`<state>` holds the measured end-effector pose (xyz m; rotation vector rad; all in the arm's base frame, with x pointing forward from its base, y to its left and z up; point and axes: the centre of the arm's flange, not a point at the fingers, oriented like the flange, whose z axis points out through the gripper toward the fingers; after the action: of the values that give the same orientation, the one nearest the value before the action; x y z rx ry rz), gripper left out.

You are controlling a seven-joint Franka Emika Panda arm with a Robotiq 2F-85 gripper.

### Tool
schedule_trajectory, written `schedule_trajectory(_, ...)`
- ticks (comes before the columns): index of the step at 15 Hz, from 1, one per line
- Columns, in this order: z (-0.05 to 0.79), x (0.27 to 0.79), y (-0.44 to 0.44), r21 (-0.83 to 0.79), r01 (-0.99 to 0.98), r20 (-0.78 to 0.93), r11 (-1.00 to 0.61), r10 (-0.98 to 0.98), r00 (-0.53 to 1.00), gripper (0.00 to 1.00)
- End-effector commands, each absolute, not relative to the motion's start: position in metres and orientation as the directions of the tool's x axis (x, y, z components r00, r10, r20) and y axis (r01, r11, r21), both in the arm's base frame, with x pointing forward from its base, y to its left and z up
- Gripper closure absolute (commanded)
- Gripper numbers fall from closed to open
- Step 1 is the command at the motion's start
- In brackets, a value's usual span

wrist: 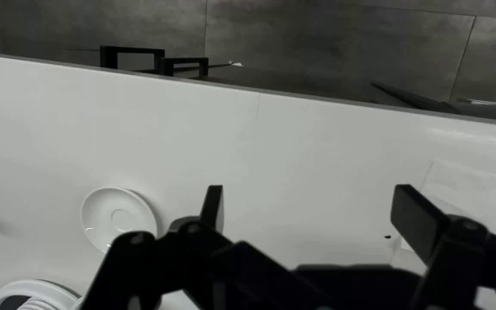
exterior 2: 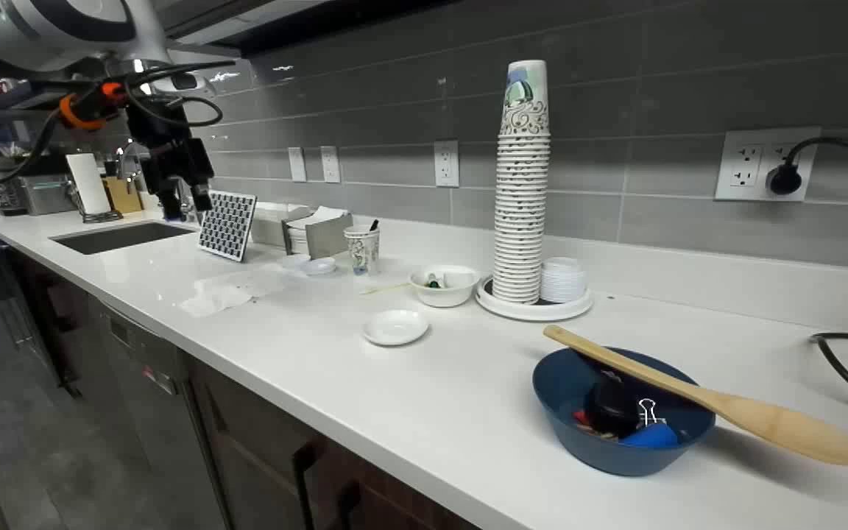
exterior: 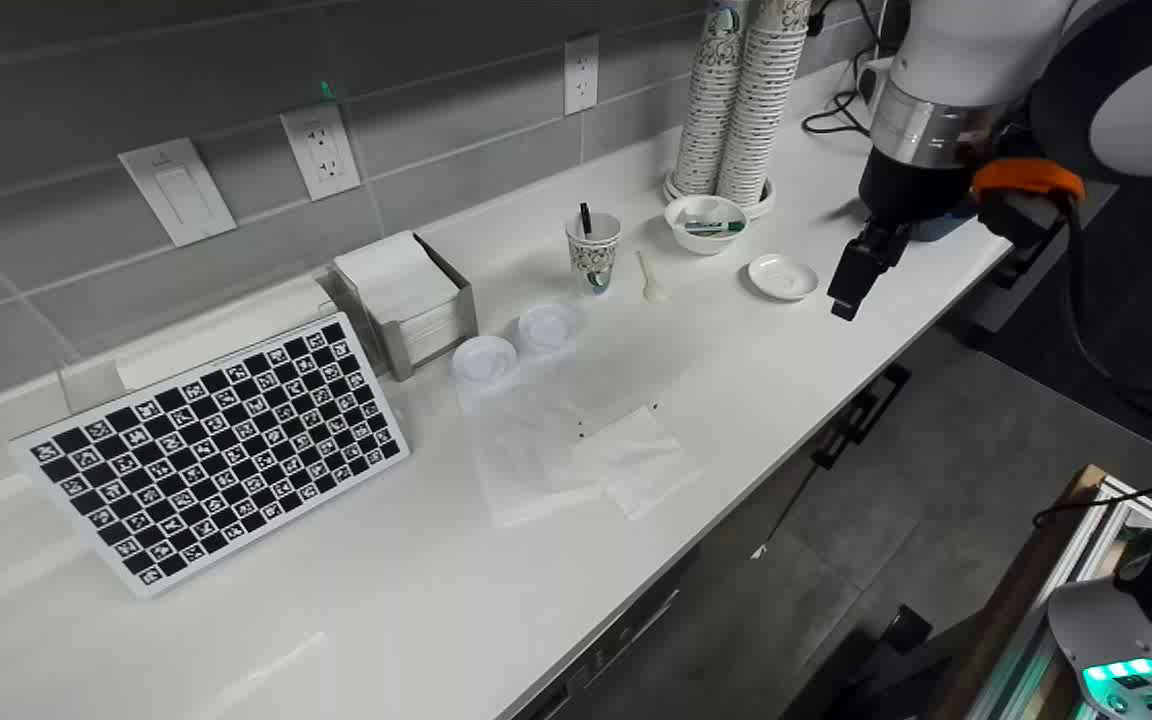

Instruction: Pick up the green marker from the white bowl and put it in the top paper cup on the stack of paper cups

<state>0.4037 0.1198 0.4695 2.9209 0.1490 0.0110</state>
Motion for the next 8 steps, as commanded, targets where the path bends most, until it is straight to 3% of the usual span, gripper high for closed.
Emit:
schedule_trajectory(1,0.469,0.404,0.120,0.215,0.100,-0.004,-0.971,0.101,0.995,0.00)
schedule_trajectory(5,0.469,0.404,0.120,0.215,0.100,-0.004,-0.971,0.101,0.995,0.00)
schedule_trajectory(8,0.477,0.422,0.103,0.138,0.008,0.087,-0.990,0.020,0.996,0.00)
